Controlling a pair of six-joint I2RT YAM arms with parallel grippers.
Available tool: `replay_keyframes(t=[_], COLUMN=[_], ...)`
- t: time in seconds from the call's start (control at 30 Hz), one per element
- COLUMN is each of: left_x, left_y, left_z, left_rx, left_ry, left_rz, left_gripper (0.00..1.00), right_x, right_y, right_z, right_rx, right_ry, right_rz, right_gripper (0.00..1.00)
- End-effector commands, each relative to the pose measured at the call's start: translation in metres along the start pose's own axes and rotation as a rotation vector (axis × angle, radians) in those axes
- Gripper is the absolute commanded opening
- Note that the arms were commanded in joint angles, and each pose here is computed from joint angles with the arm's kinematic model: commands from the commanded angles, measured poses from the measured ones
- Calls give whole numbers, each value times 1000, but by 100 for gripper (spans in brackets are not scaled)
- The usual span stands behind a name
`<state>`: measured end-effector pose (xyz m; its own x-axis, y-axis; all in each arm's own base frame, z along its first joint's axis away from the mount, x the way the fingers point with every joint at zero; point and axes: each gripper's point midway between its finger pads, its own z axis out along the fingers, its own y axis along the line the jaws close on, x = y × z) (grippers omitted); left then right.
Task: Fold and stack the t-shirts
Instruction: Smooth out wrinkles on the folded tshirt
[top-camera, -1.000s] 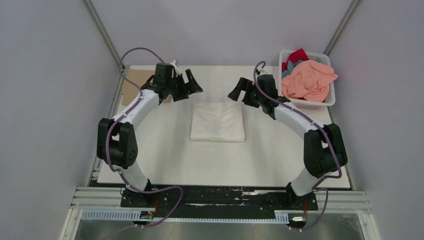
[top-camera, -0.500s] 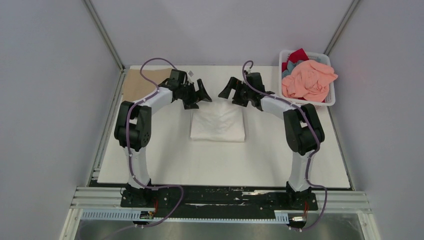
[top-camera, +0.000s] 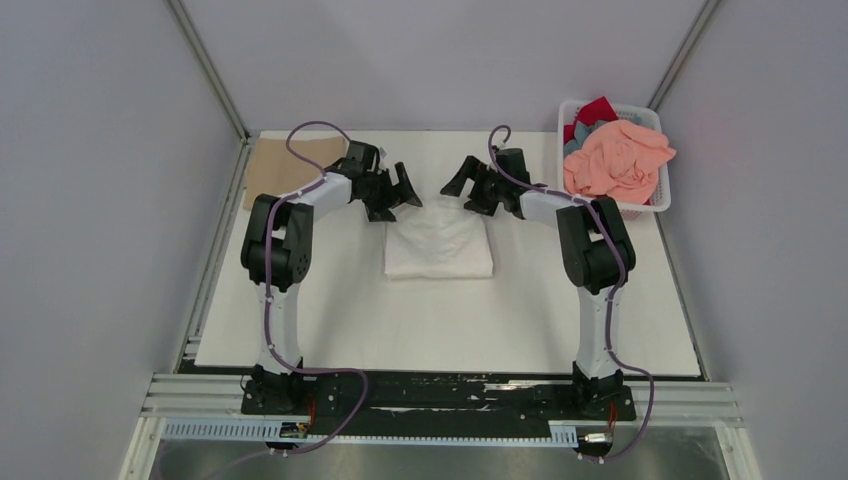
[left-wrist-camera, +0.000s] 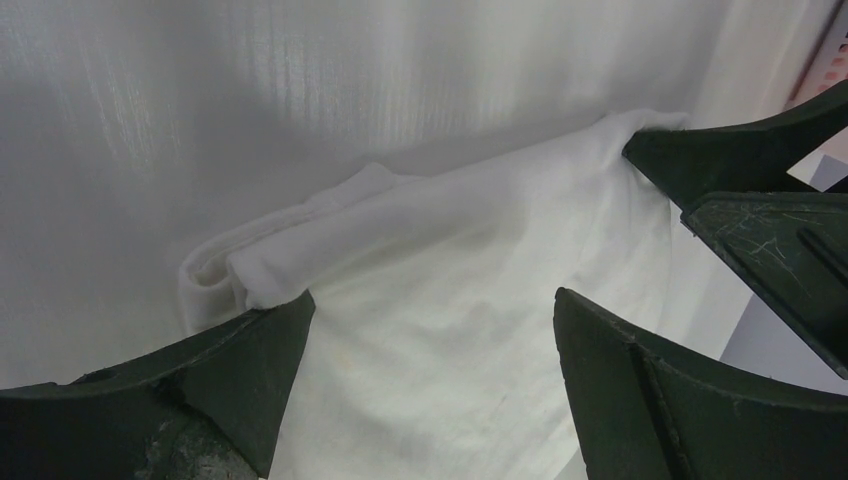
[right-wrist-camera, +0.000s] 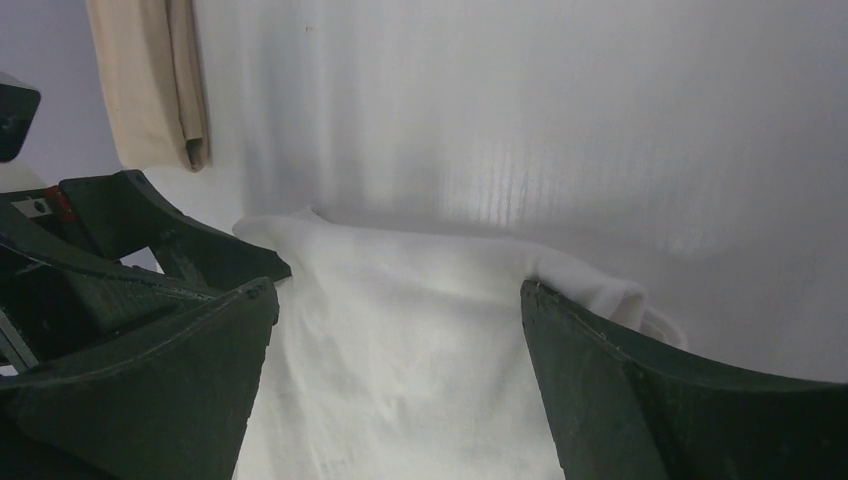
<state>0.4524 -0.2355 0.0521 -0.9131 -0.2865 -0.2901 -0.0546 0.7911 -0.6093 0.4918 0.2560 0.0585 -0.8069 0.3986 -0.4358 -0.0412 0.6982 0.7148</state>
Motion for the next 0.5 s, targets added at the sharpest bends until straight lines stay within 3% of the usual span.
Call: replay_keyframes(t=[0.0, 0.2, 0.33, 0.47], left_x=[1, -44, -15, 39], left_y=[25, -41, -75, -87], left_z=[-3, -82, -114, -106], left_rx=[-107, -62, 14, 92], left_ry=[5, -197, -250, -167], left_rz=[-18, 109, 172, 193], left_gripper=[100, 100, 100, 100], right_x=[14, -46, -13, 46], right_y=[-24, 46, 76, 78], right_z=[3, -71, -110, -121], right_rx=[70, 57, -21, -72], right_ry=[57, -119, -84, -3], right_rz=[19, -134, -144, -116], right_gripper=[100, 100, 100, 100])
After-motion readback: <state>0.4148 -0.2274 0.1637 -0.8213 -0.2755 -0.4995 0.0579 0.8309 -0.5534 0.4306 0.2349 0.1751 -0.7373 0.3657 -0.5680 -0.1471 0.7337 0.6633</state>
